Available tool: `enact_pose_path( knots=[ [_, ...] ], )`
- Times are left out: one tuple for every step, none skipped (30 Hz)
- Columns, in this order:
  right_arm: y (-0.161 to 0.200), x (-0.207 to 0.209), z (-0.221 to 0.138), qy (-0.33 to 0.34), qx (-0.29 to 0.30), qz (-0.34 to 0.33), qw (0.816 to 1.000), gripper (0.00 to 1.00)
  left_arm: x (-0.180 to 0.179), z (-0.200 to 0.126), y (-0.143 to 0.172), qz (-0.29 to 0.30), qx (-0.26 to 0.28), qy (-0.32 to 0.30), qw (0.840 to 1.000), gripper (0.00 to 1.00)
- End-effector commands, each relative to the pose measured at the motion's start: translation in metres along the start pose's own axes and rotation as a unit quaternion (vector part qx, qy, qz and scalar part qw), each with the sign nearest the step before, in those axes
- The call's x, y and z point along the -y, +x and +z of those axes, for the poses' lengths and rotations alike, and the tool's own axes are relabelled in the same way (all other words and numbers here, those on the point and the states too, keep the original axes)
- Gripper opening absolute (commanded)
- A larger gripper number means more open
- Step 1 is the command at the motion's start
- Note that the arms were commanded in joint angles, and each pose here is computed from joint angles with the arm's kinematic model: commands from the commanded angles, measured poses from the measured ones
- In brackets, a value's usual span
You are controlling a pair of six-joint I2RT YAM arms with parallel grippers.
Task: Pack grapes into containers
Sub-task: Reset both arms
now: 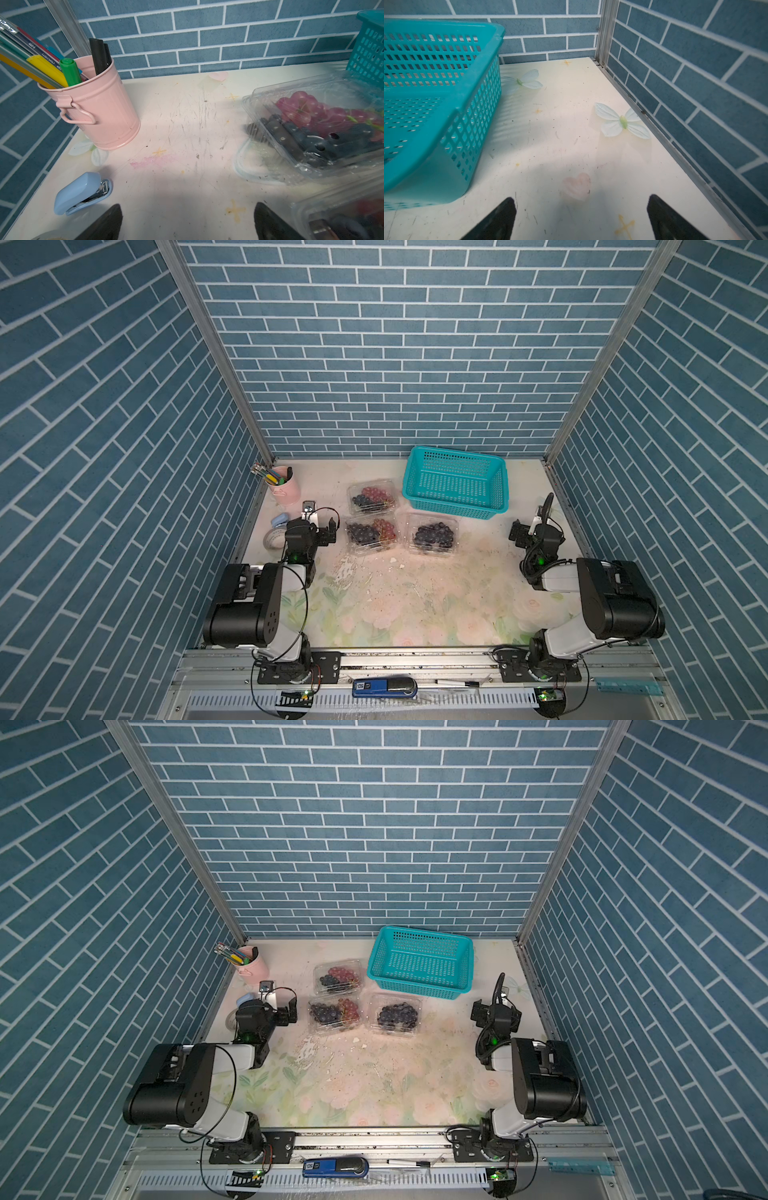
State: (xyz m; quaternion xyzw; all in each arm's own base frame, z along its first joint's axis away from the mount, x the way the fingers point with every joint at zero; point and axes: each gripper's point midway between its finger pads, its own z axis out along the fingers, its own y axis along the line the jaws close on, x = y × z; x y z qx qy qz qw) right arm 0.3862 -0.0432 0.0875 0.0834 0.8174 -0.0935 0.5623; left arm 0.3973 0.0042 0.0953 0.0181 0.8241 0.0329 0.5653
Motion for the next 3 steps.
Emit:
enact_pose_path(
  knots=[
    [-0.0039,-0.0012,0.0008,-0.003,0.005,0.002,1.000,0.99,0.0027,-0.0004,0.0024,0.006,0.003,0.006,1.000,1.00],
    [-0.0038,-0.0009,0.0008,-0.002,0.005,0.002,1.000,0.99,0.0064,-0.0010,0.0021,0.009,0.004,0.017,1.000,1.00],
    [-0.0040,-0.0007,0.0009,-0.002,0.006,0.002,1.000,0.99,0.0071,-0.0013,0.0024,0.009,0.005,0.019,1.000,1.00]
  ],
)
